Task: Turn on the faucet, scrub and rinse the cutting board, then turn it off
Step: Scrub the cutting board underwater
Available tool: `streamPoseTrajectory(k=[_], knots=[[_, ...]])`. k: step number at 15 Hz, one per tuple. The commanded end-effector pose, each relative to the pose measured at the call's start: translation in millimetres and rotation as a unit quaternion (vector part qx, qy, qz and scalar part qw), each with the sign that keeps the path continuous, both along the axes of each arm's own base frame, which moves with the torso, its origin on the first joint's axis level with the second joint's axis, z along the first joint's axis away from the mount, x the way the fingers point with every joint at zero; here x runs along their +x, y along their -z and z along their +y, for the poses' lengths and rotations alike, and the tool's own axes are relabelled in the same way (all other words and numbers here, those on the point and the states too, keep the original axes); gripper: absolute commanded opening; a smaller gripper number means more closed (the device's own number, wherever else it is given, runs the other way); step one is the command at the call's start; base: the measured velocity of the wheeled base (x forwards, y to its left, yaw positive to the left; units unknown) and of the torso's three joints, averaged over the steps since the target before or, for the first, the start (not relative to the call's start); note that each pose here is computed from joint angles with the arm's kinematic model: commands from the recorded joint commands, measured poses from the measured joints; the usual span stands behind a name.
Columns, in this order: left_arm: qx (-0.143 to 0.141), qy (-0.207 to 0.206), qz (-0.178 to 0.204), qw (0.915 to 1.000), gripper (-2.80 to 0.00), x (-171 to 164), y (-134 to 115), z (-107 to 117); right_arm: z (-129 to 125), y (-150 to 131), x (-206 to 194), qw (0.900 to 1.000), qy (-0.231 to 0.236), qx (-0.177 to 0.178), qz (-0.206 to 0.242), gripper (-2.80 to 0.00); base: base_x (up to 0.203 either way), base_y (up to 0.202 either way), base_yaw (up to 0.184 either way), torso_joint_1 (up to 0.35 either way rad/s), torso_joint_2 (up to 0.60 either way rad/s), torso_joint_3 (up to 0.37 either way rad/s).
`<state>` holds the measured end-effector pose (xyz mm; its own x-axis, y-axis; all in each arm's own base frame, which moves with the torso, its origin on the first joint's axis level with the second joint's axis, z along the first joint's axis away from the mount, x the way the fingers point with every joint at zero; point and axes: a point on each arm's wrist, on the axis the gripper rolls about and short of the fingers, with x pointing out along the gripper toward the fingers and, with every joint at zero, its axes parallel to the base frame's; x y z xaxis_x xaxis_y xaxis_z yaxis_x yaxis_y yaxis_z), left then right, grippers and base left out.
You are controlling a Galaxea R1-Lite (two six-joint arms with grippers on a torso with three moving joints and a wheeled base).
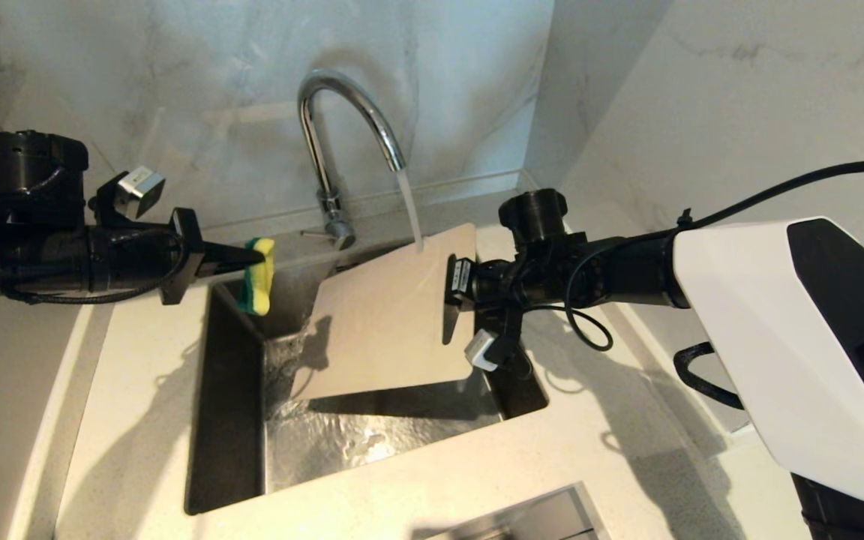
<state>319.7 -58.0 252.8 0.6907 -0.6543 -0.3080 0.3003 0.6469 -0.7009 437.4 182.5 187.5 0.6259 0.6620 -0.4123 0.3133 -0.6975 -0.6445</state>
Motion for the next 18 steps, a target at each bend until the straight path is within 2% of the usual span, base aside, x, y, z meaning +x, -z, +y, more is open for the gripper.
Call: streamPoseTrajectory(k=[1,18], knots=[[-0.002,0.001,0.001,1.0000,-2.80,0.0,0.0,0.0,1.5,2.2,3.5,1.000,-0.001,-0.003,-0.010,-2.80,0.000,0.000,0.000,0.000,0.00,0.000],[-0.001,0.001,0.004,1.0000,-2.80,1.8,2.4,-0.3,5.2,-1.0,8.9,1.000,0.000,0.003,-0.019,-2.80,0.000,0.000,0.000,0.000,0.00,0.000]])
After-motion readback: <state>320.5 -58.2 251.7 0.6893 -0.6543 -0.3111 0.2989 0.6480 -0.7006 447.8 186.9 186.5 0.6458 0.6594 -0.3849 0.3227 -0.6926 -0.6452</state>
